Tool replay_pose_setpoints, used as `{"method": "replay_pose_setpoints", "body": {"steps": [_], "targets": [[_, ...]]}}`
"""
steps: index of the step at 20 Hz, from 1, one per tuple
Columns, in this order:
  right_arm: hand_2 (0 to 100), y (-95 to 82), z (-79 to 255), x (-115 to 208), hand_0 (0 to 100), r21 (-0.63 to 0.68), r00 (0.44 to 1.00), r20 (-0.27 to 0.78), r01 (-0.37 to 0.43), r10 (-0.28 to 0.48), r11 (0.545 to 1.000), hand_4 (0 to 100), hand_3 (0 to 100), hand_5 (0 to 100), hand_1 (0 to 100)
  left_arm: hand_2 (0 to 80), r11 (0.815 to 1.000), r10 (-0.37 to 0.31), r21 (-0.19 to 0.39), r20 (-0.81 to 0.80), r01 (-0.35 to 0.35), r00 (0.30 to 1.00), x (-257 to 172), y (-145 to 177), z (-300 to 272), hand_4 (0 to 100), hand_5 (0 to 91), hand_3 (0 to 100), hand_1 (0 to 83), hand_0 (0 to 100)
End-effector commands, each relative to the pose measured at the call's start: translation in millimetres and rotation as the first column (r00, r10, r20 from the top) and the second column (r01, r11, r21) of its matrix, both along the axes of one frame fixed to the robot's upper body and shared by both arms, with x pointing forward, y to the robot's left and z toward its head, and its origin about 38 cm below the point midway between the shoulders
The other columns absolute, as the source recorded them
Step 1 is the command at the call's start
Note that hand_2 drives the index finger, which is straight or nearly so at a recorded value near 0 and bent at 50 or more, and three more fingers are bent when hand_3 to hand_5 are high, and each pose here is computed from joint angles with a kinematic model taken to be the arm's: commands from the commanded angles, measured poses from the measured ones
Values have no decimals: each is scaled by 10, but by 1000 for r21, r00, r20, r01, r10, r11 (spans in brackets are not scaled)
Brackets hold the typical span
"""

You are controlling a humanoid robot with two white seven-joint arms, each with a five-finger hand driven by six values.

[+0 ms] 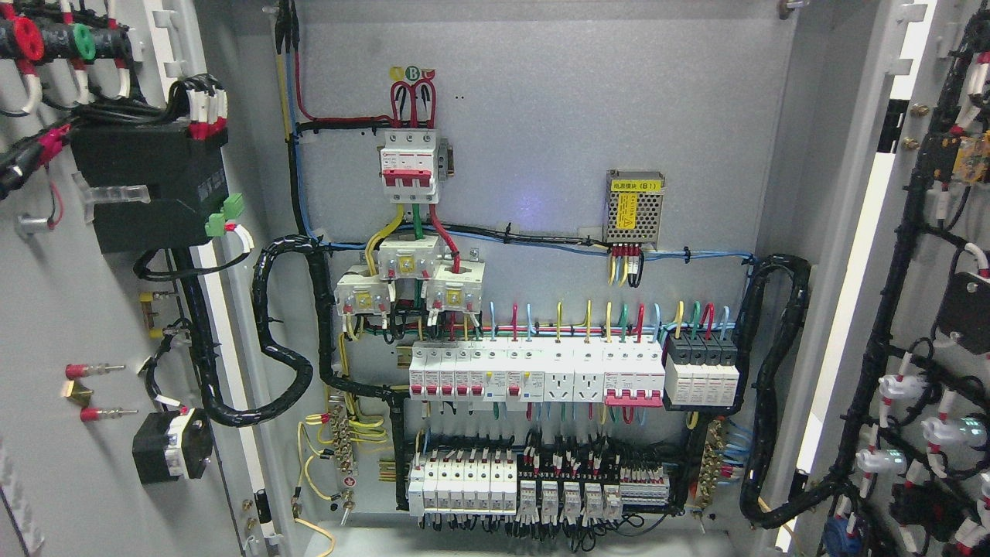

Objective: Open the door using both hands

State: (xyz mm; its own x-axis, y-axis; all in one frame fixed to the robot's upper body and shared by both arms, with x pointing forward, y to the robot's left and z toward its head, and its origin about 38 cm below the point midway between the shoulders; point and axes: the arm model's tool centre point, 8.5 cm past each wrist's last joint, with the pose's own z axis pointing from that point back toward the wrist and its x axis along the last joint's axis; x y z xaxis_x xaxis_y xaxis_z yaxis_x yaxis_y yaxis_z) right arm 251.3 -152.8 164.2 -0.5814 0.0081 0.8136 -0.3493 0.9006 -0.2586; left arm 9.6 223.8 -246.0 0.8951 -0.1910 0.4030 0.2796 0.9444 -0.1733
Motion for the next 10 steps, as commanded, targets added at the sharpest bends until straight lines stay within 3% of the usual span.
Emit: {"method": "replay_pose_setpoints", "body": {"steps": [1, 4, 7, 10], "targets": [[0, -636, 4, -71, 451, -87, 987, 27, 160, -158, 983, 0, 0, 0, 0, 0, 970, -159, -106, 403, 218, 902, 650, -398, 619, 0, 0, 0, 389, 120], [0, -794, 5, -94, 456, -118, 984, 35, 179, -176, 977, 0, 0, 0, 0, 0, 958, -166, -115, 528, 264, 833, 749, -386, 890, 0, 0, 0, 389, 120], [0, -905, 32, -82, 463, -135, 980, 45, 200, -196, 970, 0, 0, 0, 0, 0, 931, -226, -98, 599, 351, 768, 699, -245, 1123, 0, 0, 0, 389, 120], [0, -999, 57, -79, 466, -127, 980, 41, 199, -195, 972, 0, 0, 0, 0, 0, 913, -214, -107, 695, 393, 686, 719, -235, 1340, 0, 0, 0, 389, 120]]}}
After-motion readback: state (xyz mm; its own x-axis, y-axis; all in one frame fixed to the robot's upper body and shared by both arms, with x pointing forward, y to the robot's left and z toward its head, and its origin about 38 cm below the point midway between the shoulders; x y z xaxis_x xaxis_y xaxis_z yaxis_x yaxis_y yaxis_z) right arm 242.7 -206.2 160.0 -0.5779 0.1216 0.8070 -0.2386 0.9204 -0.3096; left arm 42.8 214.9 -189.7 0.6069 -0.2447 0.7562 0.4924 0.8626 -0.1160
